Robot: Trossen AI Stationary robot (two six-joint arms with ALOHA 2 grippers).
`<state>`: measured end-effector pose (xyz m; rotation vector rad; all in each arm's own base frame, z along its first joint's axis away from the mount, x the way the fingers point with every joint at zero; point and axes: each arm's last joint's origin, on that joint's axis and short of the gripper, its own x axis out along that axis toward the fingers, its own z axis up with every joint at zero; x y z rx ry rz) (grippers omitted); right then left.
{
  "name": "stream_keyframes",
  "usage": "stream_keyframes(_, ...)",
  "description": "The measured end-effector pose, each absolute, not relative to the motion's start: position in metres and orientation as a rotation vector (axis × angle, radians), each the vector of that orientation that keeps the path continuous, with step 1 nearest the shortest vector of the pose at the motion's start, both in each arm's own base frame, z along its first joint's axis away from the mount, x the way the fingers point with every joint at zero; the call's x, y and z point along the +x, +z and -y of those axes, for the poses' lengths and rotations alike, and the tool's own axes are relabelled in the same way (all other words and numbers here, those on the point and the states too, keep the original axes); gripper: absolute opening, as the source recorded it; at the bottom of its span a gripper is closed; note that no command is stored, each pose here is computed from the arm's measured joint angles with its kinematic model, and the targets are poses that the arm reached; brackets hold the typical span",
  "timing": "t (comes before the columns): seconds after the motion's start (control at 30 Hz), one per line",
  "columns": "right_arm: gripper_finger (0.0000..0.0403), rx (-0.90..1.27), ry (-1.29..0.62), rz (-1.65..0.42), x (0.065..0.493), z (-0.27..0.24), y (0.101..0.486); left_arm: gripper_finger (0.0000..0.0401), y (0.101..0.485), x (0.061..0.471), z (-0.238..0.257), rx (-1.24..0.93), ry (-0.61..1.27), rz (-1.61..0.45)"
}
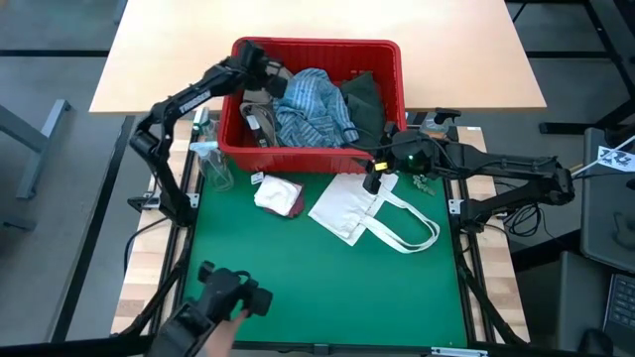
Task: Fold Laundry from Bin
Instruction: Remove the gray shorts from the red bin
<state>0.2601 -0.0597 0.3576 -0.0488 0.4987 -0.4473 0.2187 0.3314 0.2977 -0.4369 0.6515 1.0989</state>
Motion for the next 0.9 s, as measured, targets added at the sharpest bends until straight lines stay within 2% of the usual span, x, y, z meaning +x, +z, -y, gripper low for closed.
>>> stream_keyframes(0.23, 0.0143, -0.068, -0.442, -0.505, 0.26, 0.06, 0.357, 0.0167, 0.265, 0.231, -0.342, -0.446, 1.156, -0.741)
stream_keyframes(0.37, 0.0143, -0.095, -0.435, -0.512, 0.26, 0.06, 0.357, 0.0167, 0.263, 0.229, -0.345, -0.483, 1.225, -0.709)
stream_keyframes(0.67, 0.0143, -0.098, -0.434, -0.513, 0.26, 0.06, 0.357, 0.0167, 0.263, 0.229, -0.351, -0.503, 1.173, -0.648)
stream_keyframes(0.9, 0.0143, -0.096, -0.418, -0.513, 0.26, 0.059, 0.357, 0.0167, 0.239, 0.237, -0.36, -0.571, 1.149, -0.654)
